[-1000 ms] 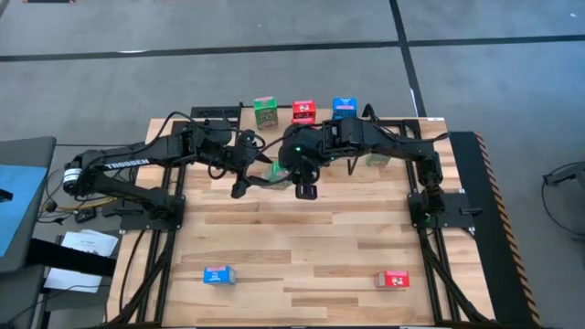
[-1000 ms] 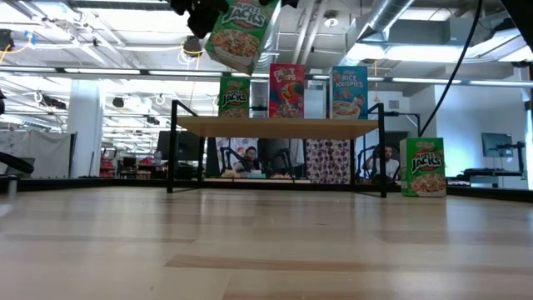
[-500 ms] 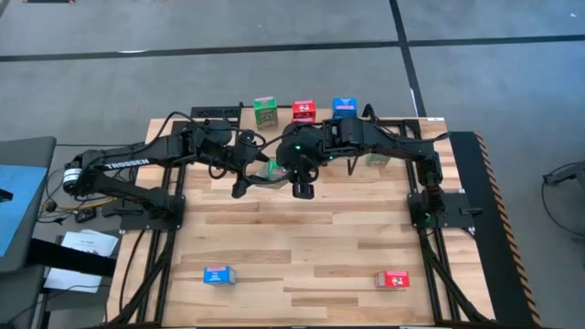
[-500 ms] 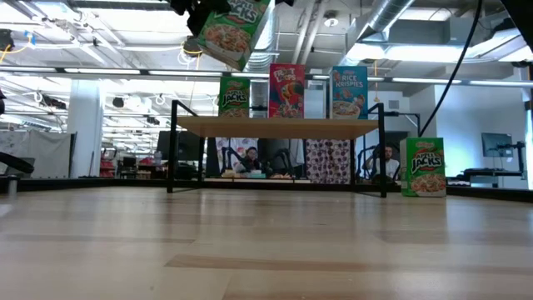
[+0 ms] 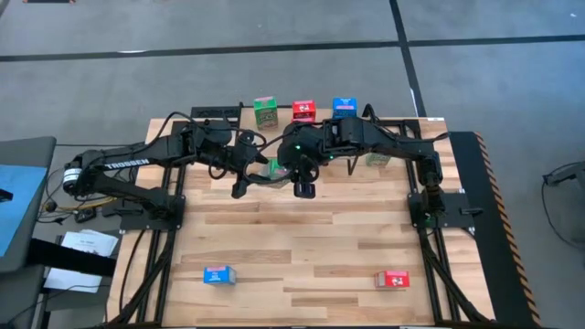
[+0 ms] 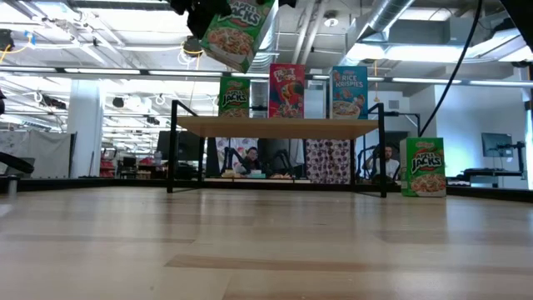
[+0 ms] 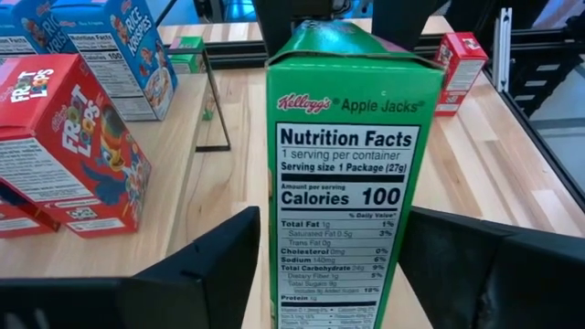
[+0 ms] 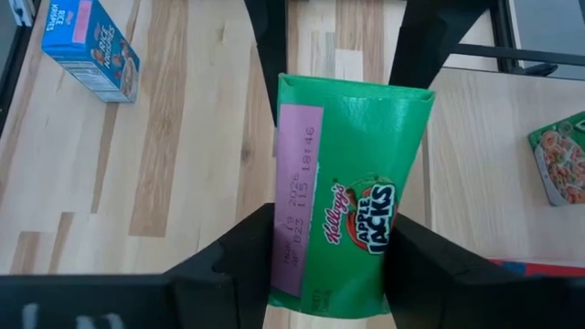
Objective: Stack cereal on shelf
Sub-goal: Put the bottom green cereal box on the shelf aligned with the other green cereal box, then put the red cereal box on the shelf aligned with the other red cereal boxes
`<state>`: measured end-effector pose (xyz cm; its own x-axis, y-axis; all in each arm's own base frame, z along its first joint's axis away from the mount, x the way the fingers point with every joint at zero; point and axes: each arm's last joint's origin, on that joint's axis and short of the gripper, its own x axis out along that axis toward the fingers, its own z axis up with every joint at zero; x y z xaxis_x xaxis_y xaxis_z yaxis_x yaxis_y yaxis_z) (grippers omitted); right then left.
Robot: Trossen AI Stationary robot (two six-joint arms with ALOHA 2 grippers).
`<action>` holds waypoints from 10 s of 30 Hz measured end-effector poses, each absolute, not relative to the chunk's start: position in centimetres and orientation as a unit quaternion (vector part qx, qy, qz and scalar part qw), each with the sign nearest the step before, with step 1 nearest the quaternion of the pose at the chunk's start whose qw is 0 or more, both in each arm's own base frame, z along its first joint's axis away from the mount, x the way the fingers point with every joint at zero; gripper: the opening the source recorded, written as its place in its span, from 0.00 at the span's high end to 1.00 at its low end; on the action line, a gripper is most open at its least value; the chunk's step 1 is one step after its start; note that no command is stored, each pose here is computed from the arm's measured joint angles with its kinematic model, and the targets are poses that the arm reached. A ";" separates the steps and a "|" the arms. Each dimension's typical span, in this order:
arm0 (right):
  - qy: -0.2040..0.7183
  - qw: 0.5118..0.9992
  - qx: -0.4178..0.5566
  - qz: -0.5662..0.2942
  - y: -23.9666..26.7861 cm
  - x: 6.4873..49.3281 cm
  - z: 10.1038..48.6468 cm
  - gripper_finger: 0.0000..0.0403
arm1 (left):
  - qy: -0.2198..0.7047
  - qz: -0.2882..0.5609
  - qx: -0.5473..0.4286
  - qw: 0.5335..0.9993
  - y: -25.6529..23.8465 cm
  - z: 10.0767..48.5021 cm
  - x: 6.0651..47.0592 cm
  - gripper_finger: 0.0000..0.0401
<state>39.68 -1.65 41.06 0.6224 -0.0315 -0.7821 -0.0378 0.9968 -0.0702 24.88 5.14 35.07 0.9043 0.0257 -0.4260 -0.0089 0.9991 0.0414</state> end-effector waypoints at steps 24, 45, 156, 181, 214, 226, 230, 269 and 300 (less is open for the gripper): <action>0.426 0.904 -0.039 0.003 -1.7 39.5 41.5 0.37 | 0.216 -0.003 0.024 0.976 5.1 35.1 24.9 0.56; 0.351 0.934 -0.058 -0.021 -1.3 34.2 47.0 0.37 | 0.160 0.001 0.041 0.986 4.2 37.7 20.8 0.56; 0.334 0.940 -0.053 0.038 3.2 28.8 49.9 0.37 | 0.097 0.226 -0.047 0.968 18.2 24.8 18.7 0.30; 0.334 0.940 -0.053 0.038 3.2 28.8 49.9 0.37 | 0.066 0.222 -0.065 0.971 15.6 28.0 16.3 0.30; 0.585 0.811 0.021 0.007 7.9 28.9 40.7 0.37 | 0.038 0.035 -0.131 0.990 9.1 30.8 15.1 0.30; 0.656 0.753 0.058 0.003 11.7 28.0 36.8 0.37 | 0.050 0.019 -0.135 0.989 8.5 30.6 15.4 0.30; 0.675 0.735 0.069 0.009 13.3 27.3 36.0 0.37 | 0.050 0.020 -0.135 0.989 8.5 30.6 15.4 0.30; 0.712 0.697 0.087 -0.015 23.2 20.6 34.5 0.37 | 0.047 0.030 -0.154 0.986 8.4 30.6 15.5 0.30; 0.751 0.656 0.030 -0.064 25.8 21.7 29.1 0.37 | 0.049 0.019 -0.153 0.987 7.8 30.6 15.8 0.30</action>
<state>21.70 25.80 29.11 -0.1364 -0.0389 -0.9899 0.1290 0.9900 -0.0567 15.84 7.78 30.61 0.9944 0.0224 -0.1034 -0.0528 0.9522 -0.3008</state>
